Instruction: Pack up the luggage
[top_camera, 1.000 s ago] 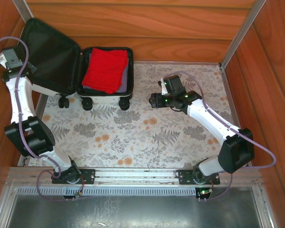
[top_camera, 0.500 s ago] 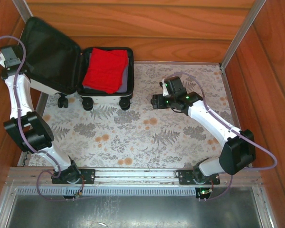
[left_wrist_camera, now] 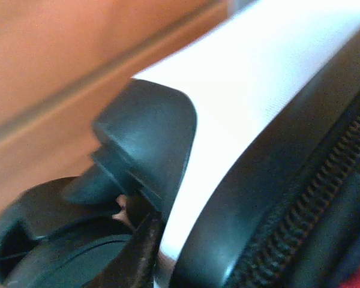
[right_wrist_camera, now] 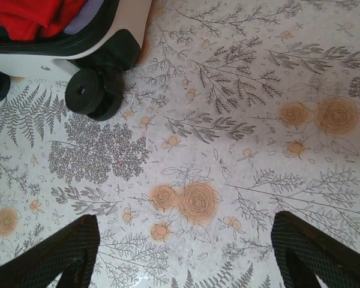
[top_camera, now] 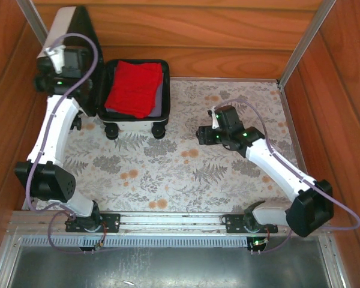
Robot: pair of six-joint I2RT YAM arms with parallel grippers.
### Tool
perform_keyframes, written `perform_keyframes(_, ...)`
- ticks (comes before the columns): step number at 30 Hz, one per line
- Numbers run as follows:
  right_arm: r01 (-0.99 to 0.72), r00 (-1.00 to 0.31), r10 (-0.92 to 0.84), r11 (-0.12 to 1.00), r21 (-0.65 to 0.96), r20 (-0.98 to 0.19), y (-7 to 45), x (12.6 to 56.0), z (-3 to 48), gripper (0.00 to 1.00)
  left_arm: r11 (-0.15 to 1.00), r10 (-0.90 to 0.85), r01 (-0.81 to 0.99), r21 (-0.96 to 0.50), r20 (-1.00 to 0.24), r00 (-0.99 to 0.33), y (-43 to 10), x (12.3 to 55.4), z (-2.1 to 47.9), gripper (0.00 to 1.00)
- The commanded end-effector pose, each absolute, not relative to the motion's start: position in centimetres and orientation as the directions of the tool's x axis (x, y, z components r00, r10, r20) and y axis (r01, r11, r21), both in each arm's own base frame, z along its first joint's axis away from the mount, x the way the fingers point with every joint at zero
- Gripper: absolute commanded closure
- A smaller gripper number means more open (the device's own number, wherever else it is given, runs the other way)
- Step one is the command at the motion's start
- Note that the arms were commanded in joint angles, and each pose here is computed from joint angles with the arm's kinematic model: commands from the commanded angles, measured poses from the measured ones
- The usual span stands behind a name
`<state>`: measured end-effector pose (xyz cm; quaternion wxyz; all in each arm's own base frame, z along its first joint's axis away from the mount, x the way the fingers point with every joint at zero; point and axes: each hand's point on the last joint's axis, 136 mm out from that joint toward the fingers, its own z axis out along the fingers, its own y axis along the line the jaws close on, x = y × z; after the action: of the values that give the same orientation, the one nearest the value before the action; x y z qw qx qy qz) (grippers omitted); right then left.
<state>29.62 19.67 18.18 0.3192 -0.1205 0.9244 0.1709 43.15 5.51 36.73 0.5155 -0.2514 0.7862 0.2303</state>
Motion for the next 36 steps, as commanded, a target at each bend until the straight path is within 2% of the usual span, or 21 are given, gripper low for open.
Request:
perform_keyframes(1,-0.311,-0.74,-0.098,0.927,0.21,-0.666,18.3,28.9,18.9,0.19,0.935,-0.114,-0.354,0.017,-0.931,-0.346,-6.4,45.1,37.4,0.54)
perform_keyframes(3,-0.289,-0.733,-0.084,0.937,0.197,-0.675,17.4,28.5,19.0,0.18,0.969,-0.027,-0.241,0.061,-0.938,-0.347,-12.1,44.9,38.0,0.44)
perform_keyframes(6,-0.256,-0.732,-0.069,0.95,0.179,-0.678,16.3,27.9,19.0,0.17,0.966,0.197,-0.101,0.238,-0.932,-0.305,-20.6,43.8,39.9,0.28)
perform_keyframes(10,-0.223,-0.733,-0.06,0.962,0.156,-0.677,15.2,27.6,19.1,0.17,0.896,0.443,0.064,0.439,-0.877,-0.184,-29.3,41.1,43.8,0.2)
perform_keyframes(13,-0.223,-0.725,-0.053,0.962,0.161,-0.687,15.1,27.4,19.5,0.18,0.878,0.477,0.09,0.47,-0.874,-0.094,-30.0,39.2,48.3,0.19)
perform_keyframes(15,-0.225,-0.72,-0.048,0.96,0.168,-0.692,15.2,27.5,19.8,0.18,0.897,0.439,0.083,0.434,-0.896,-0.059,-27.9,38.4,50.9,0.19)
perform_keyframes(17,-0.235,-0.718,-0.045,0.955,0.181,-0.694,15.6,27.6,20.0,0.18,0.933,0.36,0.027,0.359,-0.931,-0.059,-23.3,38.7,52.8,0.19)
perform_keyframes(20,-0.249,-0.722,-0.035,0.945,0.213,-0.691,16.6,28.0,20.6,0.17,0.978,0.163,-0.112,0.176,-0.98,-0.117,-12.5,40.5,52.0,0.19)
perform_keyframes(23,-0.261,-0.731,-0.026,0.934,0.245,-0.682,17.7,28.6,21.5,0.17,0.957,-0.146,-0.278,-0.087,-0.969,-0.2,-0.8,41.7,46.1,0.25)
perform_keyframes(25,-0.284,-0.737,-0.034,0.922,0.264,-0.675,19.0,29.0,22.2,0.18,0.884,-0.376,-0.385,-0.264,-0.892,-0.252,6.1,41.7,40.0,0.3)
perform_keyframes(27,-0.323,-0.744,-0.066,0.907,0.271,-0.665,20.6,29.3,22.8,0.18,0.789,-0.54,-0.492,-0.369,-0.798,-0.268,11.3,41.6,34.1,0.42)
perform_keyframes(29,-0.356,-0.746,-0.111,0.9,0.252,-0.656,22.2,29.4,23.6,0.18,0.716,-0.65,-0.546,-0.435,-0.701,-0.294,14.0,41.9,28.3,0.45)
perform_keyframes(31,-0.394,-0.73,-0.152,0.89,0.23,-0.667,24.0,29.6,24.4,0.18,0.684,-0.696,-0.581,-0.441,-0.634,-0.338,15.0,42.5,23.0,0.48)
perform_keyframes(36,-0.458,-0.699,-0.185,0.858,0.234,-0.691,27.5,29.9,25.7,0.18,0.694,-0.719,-0.53,-0.488,-0.514,-0.468,13.3,45.7,16.5,0.52)
